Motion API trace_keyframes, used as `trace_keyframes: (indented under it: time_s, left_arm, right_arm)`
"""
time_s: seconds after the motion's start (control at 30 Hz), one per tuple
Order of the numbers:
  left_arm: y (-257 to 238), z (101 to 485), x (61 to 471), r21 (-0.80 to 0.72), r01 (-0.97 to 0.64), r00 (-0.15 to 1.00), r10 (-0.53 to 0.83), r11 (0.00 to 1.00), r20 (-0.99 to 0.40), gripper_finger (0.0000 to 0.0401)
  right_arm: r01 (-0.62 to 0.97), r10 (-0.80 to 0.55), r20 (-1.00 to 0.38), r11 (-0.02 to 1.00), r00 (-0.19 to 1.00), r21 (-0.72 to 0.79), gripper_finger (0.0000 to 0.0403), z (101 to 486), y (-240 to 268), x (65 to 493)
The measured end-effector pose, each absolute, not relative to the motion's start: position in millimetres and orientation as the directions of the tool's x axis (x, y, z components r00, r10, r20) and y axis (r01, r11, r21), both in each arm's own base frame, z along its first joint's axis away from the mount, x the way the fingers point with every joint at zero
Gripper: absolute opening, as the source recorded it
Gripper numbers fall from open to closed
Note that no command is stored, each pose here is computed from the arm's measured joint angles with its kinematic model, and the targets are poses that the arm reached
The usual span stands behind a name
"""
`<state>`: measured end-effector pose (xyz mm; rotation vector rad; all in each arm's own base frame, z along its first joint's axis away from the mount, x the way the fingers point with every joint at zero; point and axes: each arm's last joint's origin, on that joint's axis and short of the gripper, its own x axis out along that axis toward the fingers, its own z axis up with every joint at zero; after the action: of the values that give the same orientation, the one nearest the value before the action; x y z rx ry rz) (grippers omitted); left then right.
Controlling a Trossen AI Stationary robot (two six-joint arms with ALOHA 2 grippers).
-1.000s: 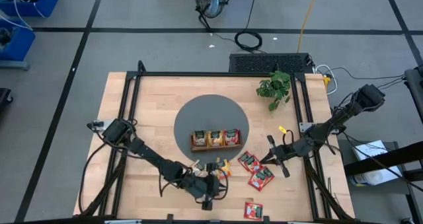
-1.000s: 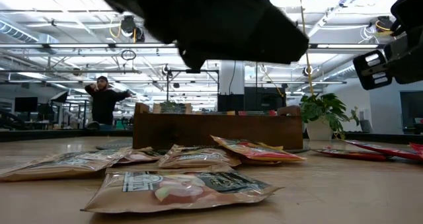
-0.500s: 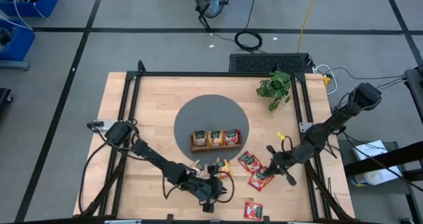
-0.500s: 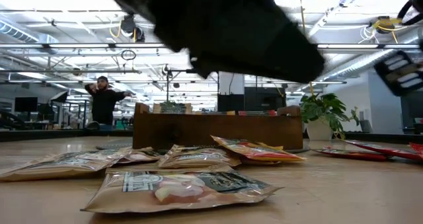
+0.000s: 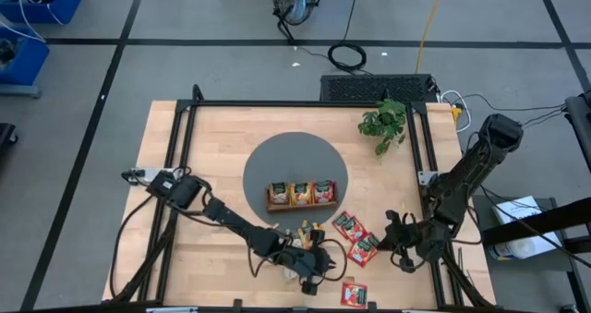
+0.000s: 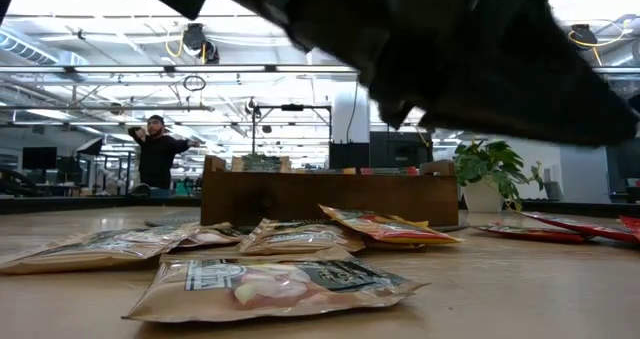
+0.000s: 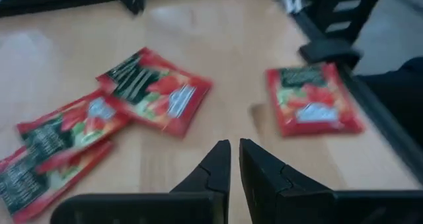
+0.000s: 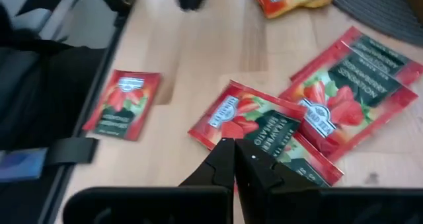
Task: Pick & Place Tea
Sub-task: Put the red tea bag into the right section of the wooden organizer
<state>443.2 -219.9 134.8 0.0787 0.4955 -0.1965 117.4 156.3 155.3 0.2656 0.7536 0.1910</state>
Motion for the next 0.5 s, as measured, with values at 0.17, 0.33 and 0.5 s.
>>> trace_keyframes:
  time_s: [0.17, 0.33, 0.5]
  left_arm:
    - [-214.8, 136.9, 450.8, -0.043, 0.298, 0.853, -0.287, 0.953, -0.435, 0.0037]
    - [-205.7, 128.7, 455.5, -0.058, 0.308, 0.84, -0.3, 0.95, -0.452, 0.0037]
    - [-195.9, 125.1, 463.5, -0.082, 0.36, 0.836, -0.36, 0.93, -0.414, 0.0037]
  right_arm:
    - [-0.028, 0.243, -0.67, 0.949, 0.702, 0.315, 0.0, 149.1, 157.0, 118.7]
    - [-0.028, 0.263, -0.661, 0.939, 0.703, 0.344, 0.0, 150.0, 159.3, 118.2]
    - [-0.051, 0.308, -0.667, 0.925, 0.679, 0.375, 0.0, 150.5, 161.2, 118.1]
